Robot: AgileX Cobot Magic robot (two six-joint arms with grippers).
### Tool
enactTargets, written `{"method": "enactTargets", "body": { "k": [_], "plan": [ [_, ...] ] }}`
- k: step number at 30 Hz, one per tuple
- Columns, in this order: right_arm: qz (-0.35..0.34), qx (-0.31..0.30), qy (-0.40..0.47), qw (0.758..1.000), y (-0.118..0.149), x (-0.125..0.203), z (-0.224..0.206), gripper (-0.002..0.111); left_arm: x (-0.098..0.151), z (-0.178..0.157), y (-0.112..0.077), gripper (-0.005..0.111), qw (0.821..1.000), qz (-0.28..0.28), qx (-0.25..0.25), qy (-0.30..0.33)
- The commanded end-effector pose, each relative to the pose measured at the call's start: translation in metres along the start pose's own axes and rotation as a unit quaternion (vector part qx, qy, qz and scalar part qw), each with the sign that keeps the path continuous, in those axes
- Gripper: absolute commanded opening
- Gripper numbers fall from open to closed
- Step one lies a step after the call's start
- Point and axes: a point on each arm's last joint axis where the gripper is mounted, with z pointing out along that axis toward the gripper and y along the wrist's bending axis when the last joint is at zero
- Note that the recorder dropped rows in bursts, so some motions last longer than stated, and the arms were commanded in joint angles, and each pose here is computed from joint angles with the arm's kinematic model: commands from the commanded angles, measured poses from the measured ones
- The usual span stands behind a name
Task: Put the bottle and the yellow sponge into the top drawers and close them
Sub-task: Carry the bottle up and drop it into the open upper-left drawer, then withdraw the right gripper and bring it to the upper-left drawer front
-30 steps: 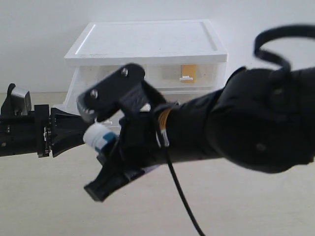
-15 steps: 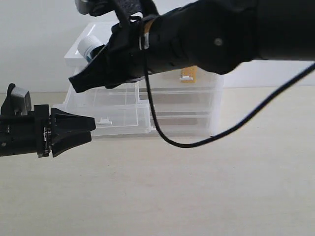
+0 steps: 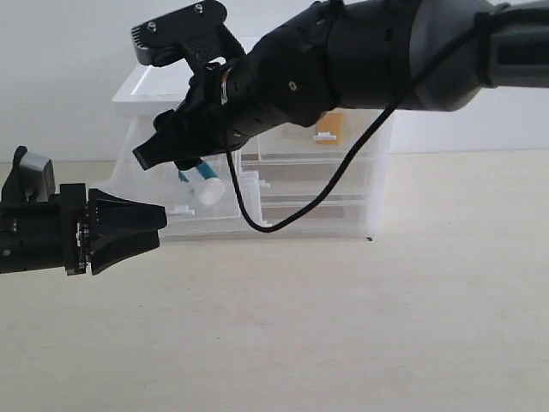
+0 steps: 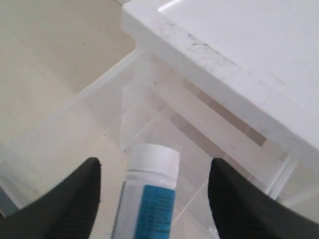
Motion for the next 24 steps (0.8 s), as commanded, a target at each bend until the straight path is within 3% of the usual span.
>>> {"method": "enactTargets", "body": {
  "k": [1,8,10,13,16,20,24],
  "plan": [
    [0.003,0.007,0.009,1.0,-0.004,-0.007,-0.006,0.048,-0.001,-0.002,-0.003,0.053,1.0,0.003,0.004,-0.006],
    [0.016,0.017,0.042,0.999,-0.01,-0.021,-0.054,0.048,-0.002,-0.002,-0.003,0.053,1.0,0.006,0.004,-0.009],
    [0.019,0.022,0.041,0.999,-0.013,-0.03,-0.082,0.036,-0.01,-0.001,-0.005,0.052,1.0,0.025,0.006,-0.014],
    [0.026,0.023,0.023,0.999,-0.016,-0.036,-0.123,0.015,-0.028,0.0,-0.011,0.037,0.998,0.048,0.012,-0.025],
    [0.024,0.025,0.046,0.998,-0.017,-0.025,-0.146,0.015,-0.054,0.001,-0.021,0.023,0.997,0.069,0.023,-0.041],
    [0.022,0.022,0.069,0.997,-0.015,-0.001,-0.149,0.015,-0.085,0.001,-0.037,0.023,0.994,0.087,0.037,-0.059],
    [0.021,0.018,0.092,0.995,-0.012,0.023,-0.142,0.015,-0.101,0.002,-0.049,0.023,0.992,0.096,0.046,-0.067]
  ]
}}
